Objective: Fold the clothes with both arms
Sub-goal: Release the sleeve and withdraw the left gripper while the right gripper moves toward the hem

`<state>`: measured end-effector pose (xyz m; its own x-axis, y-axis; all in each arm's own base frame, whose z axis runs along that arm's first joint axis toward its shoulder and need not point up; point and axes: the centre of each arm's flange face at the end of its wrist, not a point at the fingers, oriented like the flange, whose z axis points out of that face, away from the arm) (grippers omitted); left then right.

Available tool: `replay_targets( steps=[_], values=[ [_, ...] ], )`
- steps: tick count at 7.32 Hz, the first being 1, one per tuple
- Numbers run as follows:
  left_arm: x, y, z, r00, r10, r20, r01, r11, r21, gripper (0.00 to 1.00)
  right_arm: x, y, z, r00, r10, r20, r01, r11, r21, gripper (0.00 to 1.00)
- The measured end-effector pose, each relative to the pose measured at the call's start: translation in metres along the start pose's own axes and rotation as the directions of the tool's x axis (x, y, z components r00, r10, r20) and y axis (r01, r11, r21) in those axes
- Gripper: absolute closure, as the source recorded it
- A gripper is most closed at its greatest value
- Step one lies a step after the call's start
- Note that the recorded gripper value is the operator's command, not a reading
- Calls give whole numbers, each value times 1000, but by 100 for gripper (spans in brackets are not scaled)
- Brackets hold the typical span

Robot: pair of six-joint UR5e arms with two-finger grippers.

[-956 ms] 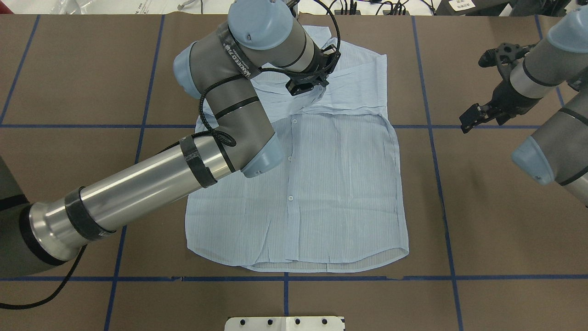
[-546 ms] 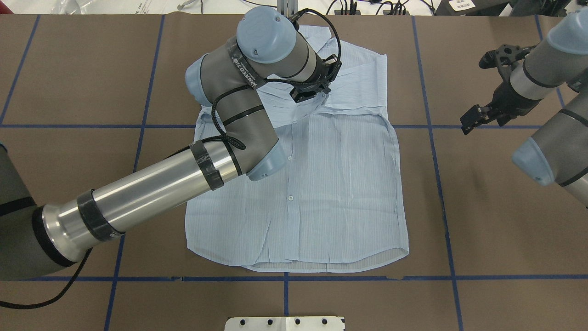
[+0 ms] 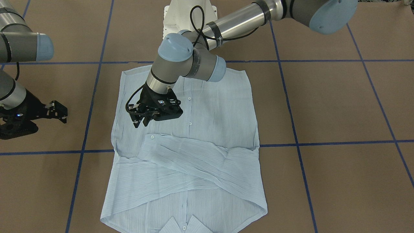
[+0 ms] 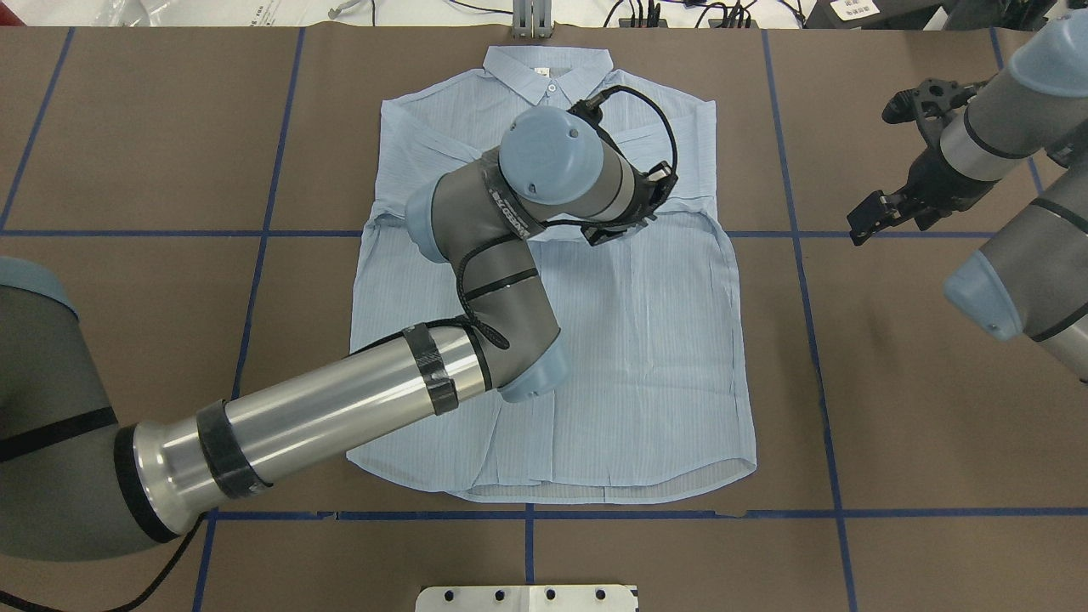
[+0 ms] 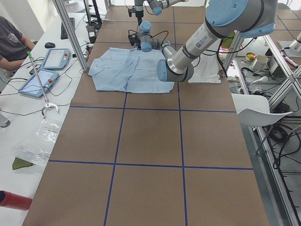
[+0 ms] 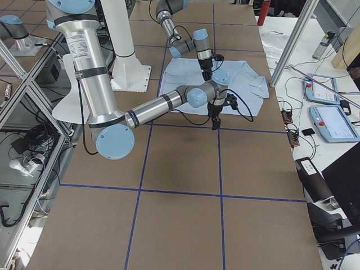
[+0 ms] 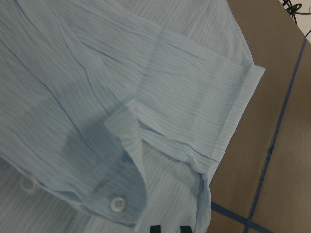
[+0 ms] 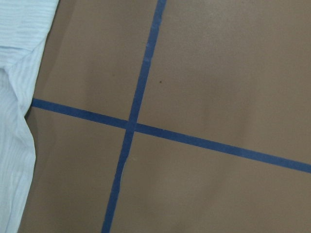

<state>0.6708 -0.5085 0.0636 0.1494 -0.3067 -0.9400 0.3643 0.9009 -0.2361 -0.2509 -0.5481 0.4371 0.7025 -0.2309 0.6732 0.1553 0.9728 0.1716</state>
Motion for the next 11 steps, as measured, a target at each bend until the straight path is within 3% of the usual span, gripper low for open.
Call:
replay_targets(
  steps=[3,5,7,9,11],
  values=[
    [-23,-39,-6,996,85,8,-85,995,47,0,-12,-9,-15,1000,-6,12,6,1000,31,0],
    [-62,-67,-33,997,82,15,-82,996,26,1,-28,-9,-24,998,52,38,-54,998,43,0],
    [-115,-89,-83,992,96,84,-98,995,20,1,-68,0,-33,982,149,113,-158,984,76,0],
    [-155,-105,-142,963,191,189,-200,979,30,1,-112,17,-23,963,199,184,-218,972,91,0],
    [-211,-107,-197,935,266,235,-279,960,22,1,-160,43,-2,952,246,183,-268,957,108,0]
  ],
)
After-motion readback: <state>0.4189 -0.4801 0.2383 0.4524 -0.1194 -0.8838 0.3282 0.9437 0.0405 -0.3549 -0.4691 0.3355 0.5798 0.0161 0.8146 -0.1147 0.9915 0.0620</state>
